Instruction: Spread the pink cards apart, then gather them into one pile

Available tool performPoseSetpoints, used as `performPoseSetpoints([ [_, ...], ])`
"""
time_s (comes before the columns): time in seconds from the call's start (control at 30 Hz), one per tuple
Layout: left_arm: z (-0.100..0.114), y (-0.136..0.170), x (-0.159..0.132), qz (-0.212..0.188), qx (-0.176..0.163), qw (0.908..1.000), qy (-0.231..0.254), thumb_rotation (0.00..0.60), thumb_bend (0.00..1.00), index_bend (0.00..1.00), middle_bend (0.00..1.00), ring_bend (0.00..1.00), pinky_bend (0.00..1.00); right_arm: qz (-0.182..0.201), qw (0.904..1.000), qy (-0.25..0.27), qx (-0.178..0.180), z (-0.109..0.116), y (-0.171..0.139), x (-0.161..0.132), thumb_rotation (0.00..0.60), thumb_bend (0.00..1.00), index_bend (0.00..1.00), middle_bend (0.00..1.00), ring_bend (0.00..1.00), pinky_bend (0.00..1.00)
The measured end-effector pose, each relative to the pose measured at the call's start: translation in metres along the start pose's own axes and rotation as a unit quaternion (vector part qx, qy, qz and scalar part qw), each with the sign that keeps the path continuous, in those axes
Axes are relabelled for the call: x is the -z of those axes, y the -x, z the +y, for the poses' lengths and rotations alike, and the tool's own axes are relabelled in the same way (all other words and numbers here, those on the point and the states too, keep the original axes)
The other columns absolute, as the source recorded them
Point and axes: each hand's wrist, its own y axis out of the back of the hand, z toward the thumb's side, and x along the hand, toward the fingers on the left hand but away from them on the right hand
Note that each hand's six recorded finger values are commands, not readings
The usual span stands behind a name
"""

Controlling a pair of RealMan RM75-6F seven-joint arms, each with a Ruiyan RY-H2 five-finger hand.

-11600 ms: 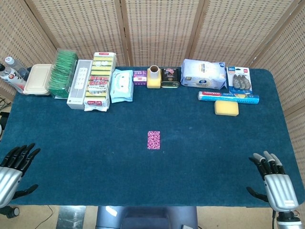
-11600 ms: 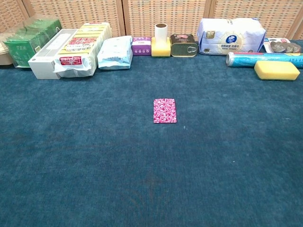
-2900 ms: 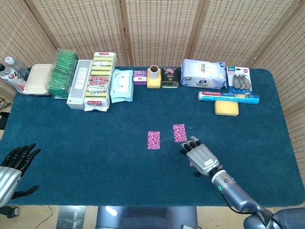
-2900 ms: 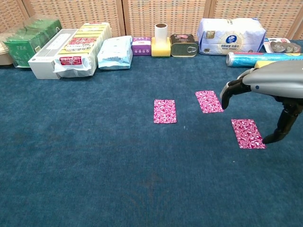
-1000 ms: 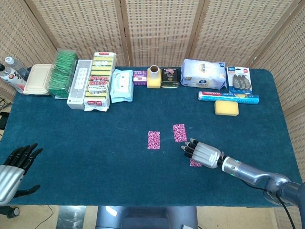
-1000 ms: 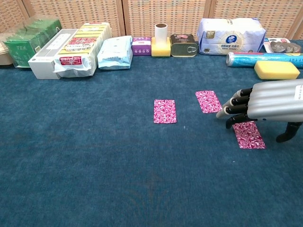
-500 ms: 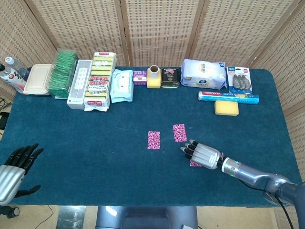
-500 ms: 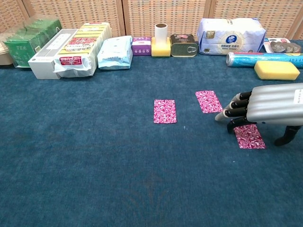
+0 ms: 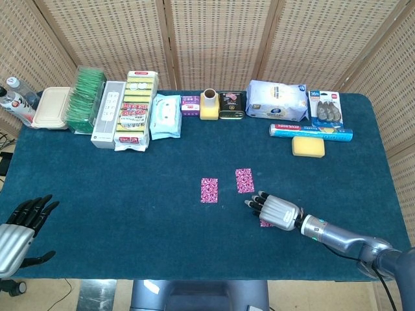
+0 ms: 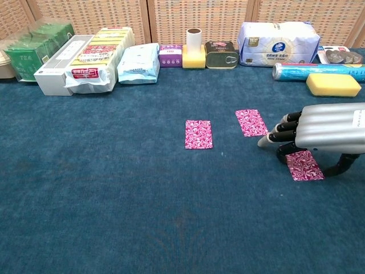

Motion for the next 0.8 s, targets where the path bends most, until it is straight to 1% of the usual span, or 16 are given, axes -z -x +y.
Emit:
performPoseSetpoints([
  [0.2,-0.0002,-0.0001,-0.0001,0.000,0.000,1.0000,-0.001,0.600,0.08,0.00,0.00,0.00,0.06,-0.001,1.0000,0.004,0.006,-0.0007,0.0000,-0.0009,0.600,0.23,0.37,0.15,0.21,0.24],
  [0.43,-0.0008,-0.0004,-0.0009,0.000,0.001,1.0000,-0.002,0.600,0.08,0.00,0.00,0.00,0.06,-0.005,0.9996,0.007,0.026,0.0047,-0.0013,-0.0012,0.600,0.24,0.39,0.16,0.22,0.26],
  [0.8,-0.0004,0.0003,-0.0012,-0.001,0.000,1.0000,-0.001,0.600,0.08,0.00,0.00,0.00,0.06,-0.005,0.9993,0.007,0.036,0.0076,-0.0041,-0.0035,0.600,0.24,0.40,0.16,0.23,0.26],
])
